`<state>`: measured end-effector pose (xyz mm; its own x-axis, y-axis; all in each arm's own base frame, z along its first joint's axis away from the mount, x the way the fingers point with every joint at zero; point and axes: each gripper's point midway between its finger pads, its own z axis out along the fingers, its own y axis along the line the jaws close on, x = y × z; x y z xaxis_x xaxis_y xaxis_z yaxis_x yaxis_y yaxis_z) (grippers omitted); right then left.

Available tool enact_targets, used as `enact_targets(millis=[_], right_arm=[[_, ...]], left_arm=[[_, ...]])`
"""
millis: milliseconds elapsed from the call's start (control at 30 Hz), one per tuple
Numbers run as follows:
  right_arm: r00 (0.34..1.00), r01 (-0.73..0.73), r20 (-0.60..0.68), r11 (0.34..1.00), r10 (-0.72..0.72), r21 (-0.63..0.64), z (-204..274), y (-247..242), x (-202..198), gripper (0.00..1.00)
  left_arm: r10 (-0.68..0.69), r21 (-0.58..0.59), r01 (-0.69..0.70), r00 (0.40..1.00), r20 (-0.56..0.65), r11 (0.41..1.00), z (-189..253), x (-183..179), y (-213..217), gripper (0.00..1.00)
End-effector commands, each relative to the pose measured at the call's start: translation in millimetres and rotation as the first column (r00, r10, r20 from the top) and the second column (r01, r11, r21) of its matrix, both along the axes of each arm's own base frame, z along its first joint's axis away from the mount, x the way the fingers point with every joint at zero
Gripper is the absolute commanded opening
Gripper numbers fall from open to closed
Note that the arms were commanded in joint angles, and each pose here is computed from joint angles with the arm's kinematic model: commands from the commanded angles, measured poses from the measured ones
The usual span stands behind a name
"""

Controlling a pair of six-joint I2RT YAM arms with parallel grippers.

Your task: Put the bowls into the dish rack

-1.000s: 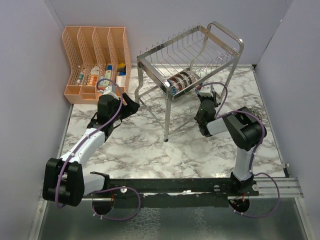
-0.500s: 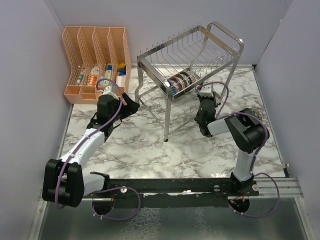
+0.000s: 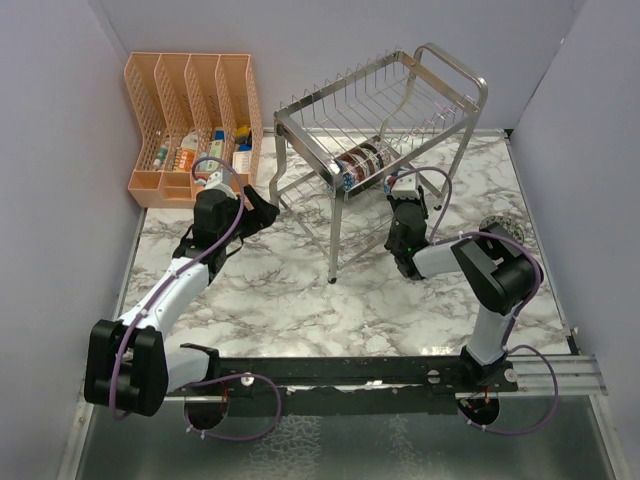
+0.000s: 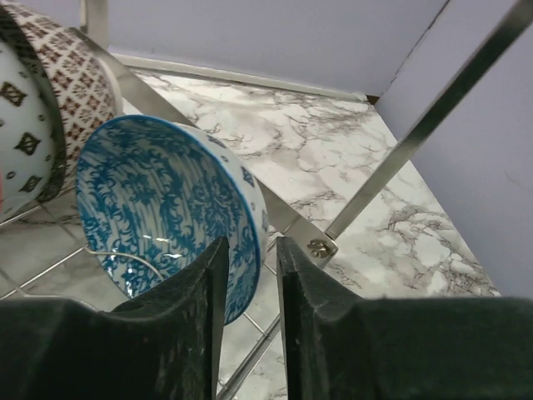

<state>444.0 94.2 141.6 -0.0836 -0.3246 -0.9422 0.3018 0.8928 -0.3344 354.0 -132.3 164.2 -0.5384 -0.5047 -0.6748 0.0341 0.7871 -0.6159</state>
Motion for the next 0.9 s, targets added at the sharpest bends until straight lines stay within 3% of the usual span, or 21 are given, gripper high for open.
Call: enact_targets(millis=[0,167,400,633,867], right_arm=[[1.000,-0.027,0.003,0.999,0.027,-0.035,2.2,14.4,-1.3,0.31],[1.000,-0.005,0.007,0.999,0.005,-0.051,3.2,12.2,-6.1,0.43],[0.998,0.043,0.037,0.999,-0.042,-0.029,23.4,4.1,-10.9,0.78],[0.999,-0.013,-0.043,1.000,0.014,0.025,23.9,14.9,-9.9,0.84],[0.983,-0.010,-0.177,0.981,0.045,0.193,23.1,20.2,-27.9,0.86]], left_arm=[[0.000,-0.007,0.000,0.998,0.059,1.000,16.9,1.4,0.1,0.76],[0.004,-0.003,-0.004,0.998,0.063,1.000,17.5,0.7,1.1,0.76],[0.001,-0.007,-0.001,0.998,0.063,1.000,18.6,1.4,0.1,0.76],[0.006,-0.006,-0.006,0.998,0.066,1.000,19.2,0.9,1.5,0.76],[0.003,-0.013,-0.002,0.998,0.065,1.000,19.2,1.3,0.2,0.76]])
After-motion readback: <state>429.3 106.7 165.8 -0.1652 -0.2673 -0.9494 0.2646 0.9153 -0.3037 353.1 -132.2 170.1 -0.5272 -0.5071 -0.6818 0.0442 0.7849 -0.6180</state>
